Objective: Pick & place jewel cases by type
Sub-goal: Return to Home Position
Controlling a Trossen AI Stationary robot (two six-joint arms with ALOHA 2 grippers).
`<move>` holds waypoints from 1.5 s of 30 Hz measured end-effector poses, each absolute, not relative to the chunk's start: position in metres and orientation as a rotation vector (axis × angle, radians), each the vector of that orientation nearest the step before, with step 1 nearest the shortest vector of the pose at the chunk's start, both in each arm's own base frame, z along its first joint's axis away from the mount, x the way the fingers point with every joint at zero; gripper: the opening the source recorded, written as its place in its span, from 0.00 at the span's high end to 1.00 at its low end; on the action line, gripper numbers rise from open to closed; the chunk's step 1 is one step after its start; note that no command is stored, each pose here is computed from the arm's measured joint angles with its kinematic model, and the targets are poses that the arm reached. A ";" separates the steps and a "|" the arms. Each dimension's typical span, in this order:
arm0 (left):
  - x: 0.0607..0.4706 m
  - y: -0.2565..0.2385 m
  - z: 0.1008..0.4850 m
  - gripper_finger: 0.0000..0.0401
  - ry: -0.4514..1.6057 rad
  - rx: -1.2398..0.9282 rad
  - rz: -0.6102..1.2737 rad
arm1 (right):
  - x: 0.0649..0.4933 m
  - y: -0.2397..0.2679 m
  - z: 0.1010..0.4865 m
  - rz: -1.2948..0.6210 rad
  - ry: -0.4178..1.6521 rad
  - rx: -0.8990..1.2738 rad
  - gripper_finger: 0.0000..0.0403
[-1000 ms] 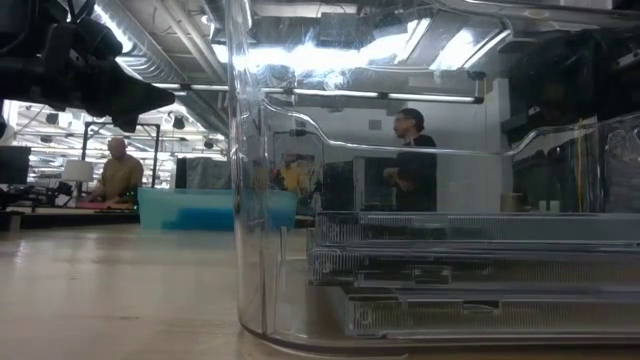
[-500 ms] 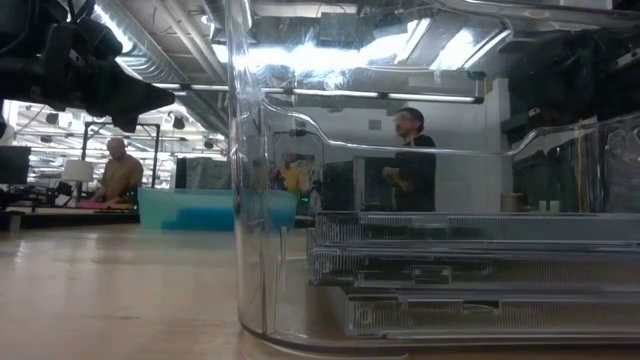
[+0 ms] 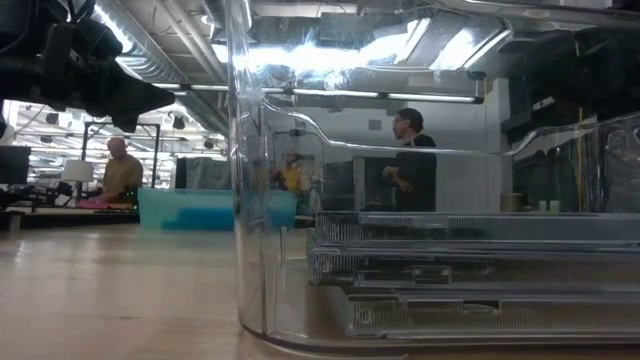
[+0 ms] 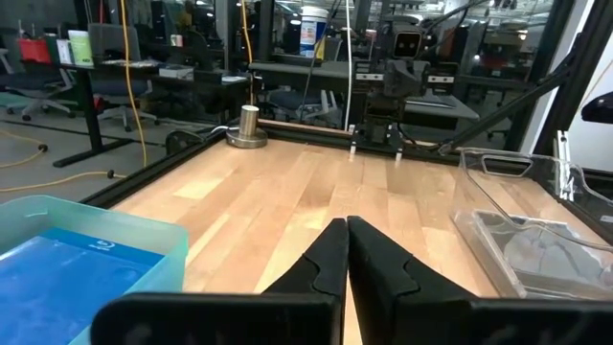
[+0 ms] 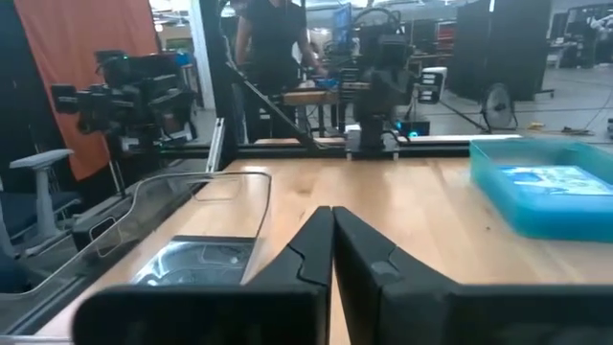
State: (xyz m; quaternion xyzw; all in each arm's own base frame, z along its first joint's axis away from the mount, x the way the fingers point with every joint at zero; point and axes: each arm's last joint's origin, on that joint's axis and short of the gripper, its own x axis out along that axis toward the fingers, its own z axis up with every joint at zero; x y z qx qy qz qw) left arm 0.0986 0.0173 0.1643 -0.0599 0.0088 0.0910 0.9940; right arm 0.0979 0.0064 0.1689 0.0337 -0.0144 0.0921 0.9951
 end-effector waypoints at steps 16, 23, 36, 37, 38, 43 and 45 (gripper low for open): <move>0.099 0.017 0.164 0.99 0.018 -0.120 0.182 | 0.098 0.007 0.169 0.187 -0.029 0.067 0.97; 0.099 0.017 0.164 0.99 0.018 -0.120 0.182 | 0.098 0.007 0.169 0.188 -0.029 0.067 0.97; 0.099 0.017 0.164 0.98 0.018 -0.120 0.182 | 0.098 0.007 0.169 0.188 -0.029 0.068 0.97; 0.099 0.017 0.164 0.98 0.018 -0.120 0.182 | 0.098 0.007 0.169 0.188 -0.029 0.067 0.97; 0.099 0.017 0.164 0.98 0.018 -0.120 0.182 | 0.098 0.007 0.169 0.188 -0.029 0.067 0.97; 0.099 0.017 0.164 0.98 0.018 -0.120 0.182 | 0.098 0.007 0.169 0.188 -0.029 0.067 0.97; 0.099 0.017 0.164 0.98 0.018 -0.120 0.182 | 0.098 0.007 0.169 0.188 -0.029 0.067 0.97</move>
